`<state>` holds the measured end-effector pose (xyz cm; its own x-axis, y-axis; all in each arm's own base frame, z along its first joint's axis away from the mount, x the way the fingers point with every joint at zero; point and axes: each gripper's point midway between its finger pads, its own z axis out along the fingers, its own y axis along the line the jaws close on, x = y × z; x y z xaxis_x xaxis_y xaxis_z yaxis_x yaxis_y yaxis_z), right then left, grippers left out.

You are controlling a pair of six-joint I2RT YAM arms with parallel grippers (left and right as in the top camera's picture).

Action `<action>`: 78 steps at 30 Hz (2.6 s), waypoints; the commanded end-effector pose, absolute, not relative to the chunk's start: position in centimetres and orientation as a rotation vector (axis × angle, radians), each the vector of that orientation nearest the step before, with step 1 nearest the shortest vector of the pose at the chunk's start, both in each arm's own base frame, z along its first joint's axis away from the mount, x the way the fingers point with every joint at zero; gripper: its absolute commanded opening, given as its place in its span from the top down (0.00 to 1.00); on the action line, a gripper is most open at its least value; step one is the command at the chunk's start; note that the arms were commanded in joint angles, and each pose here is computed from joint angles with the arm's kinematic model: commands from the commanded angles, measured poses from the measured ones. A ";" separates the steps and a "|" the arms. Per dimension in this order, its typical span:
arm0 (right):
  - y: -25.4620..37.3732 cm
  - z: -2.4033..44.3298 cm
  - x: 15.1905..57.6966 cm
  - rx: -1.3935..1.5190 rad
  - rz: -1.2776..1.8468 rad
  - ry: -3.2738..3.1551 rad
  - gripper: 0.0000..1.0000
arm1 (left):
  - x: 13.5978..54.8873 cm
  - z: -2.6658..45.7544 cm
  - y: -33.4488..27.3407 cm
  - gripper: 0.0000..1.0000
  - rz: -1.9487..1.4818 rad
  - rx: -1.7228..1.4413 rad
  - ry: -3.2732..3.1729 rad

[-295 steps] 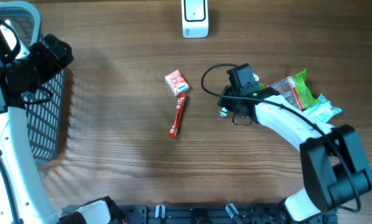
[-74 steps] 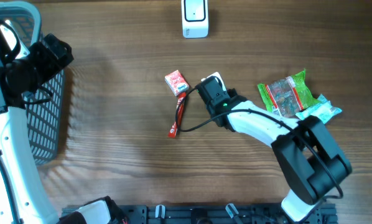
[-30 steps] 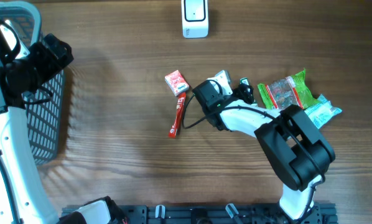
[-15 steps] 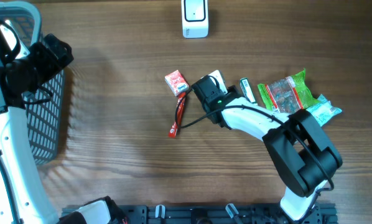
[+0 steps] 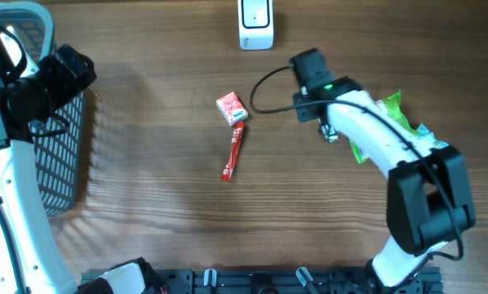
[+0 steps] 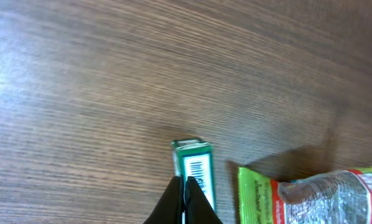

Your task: Scan the item barcode

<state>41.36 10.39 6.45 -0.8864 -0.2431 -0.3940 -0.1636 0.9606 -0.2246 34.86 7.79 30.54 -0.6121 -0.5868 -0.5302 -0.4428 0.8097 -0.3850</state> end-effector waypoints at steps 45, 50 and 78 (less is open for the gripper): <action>11.4 1.3 38.1 -0.327 0.128 2.901 0.92 | 35.0 30.9 7.5 0.00 -0.289 -0.718 2.326; 13.3 2.7 37.8 -0.405 0.213 2.885 0.72 | 35.0 30.9 7.5 0.00 -0.289 -0.718 2.326; 15.9 2.1 34.8 -0.649 0.443 2.760 0.53 | 35.0 30.9 7.5 0.00 -0.289 -0.718 2.326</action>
